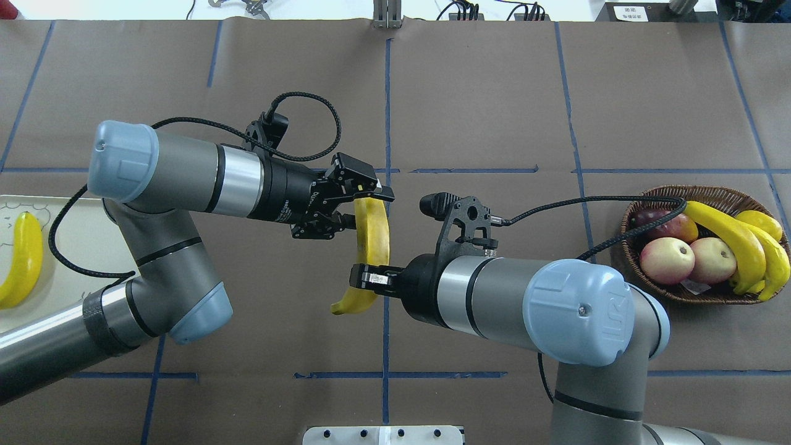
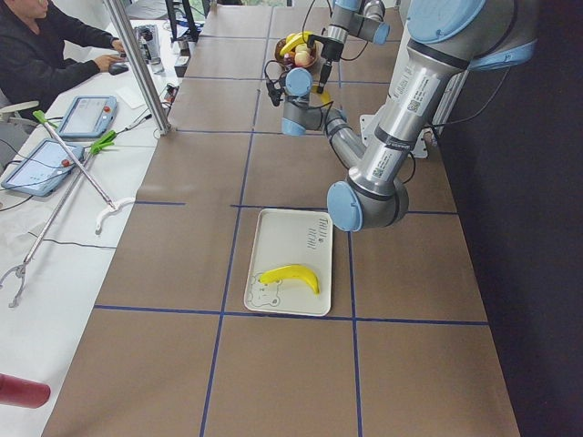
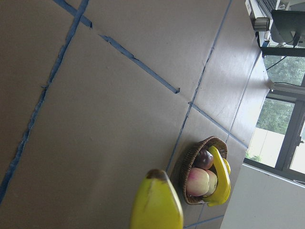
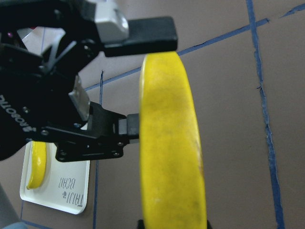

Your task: Transfer all bananas from basket to plate

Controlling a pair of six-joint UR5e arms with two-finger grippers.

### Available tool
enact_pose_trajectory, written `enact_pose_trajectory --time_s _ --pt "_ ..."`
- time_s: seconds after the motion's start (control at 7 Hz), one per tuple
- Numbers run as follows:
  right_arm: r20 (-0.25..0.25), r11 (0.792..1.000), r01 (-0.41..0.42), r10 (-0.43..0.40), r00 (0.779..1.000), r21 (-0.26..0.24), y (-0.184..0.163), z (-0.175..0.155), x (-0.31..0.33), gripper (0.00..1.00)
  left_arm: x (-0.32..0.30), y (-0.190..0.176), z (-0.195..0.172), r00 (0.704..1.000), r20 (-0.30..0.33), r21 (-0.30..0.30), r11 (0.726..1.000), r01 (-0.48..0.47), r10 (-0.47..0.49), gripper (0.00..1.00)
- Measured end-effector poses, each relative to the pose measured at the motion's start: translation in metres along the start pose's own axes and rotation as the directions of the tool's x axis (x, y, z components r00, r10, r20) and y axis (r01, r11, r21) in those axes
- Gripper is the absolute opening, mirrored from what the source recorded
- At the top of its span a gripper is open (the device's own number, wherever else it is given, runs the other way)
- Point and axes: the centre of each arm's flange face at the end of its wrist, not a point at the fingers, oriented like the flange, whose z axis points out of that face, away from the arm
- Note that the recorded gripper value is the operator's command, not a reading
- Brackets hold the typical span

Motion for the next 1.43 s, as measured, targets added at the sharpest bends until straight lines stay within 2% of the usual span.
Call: enact_pose_trajectory --time_s 0.14,0.71,0.86,1.0,1.14,1.29,1.43 --pt "0.003 1.000 -0.004 0.004 1.000 0.002 -0.001 -0.001 -0.001 1.00 -0.002 -0.001 0.000 1.000 0.006 0.001 1.000 0.004 -0.004 0.00" --pt "0.014 1.000 -0.030 0.030 0.999 0.008 -0.004 -0.006 -0.005 1.00 0.001 0.001 -0.003 0.997 0.062 0.027 0.999 0.039 -0.040 0.00" --pt "0.018 0.999 -0.031 0.031 0.999 0.011 -0.007 -0.011 -0.006 1.00 -0.004 -0.007 -0.007 0.995 0.083 0.049 0.998 0.046 -0.050 0.00" --pt "0.021 0.999 -0.033 0.032 0.999 0.013 -0.012 -0.024 -0.002 1.00 -0.014 -0.028 -0.021 0.992 0.115 0.098 0.995 0.034 -0.045 0.00" --pt "0.014 0.999 -0.034 0.034 0.999 0.003 -0.019 -0.042 0.008 1.00 -0.033 -0.051 -0.047 0.984 0.178 0.155 0.987 -0.030 0.002 0.00" --pt "-0.005 0.999 -0.040 0.040 0.999 -0.014 -0.033 -0.060 0.019 1.00 -0.065 -0.065 -0.081 0.958 0.277 0.187 0.975 -0.123 0.068 0.00" --pt "-0.031 0.999 -0.050 0.049 0.998 -0.022 -0.050 -0.073 0.032 1.00 -0.108 -0.074 -0.119 0.917 0.381 0.195 0.960 -0.201 0.115 0.00"
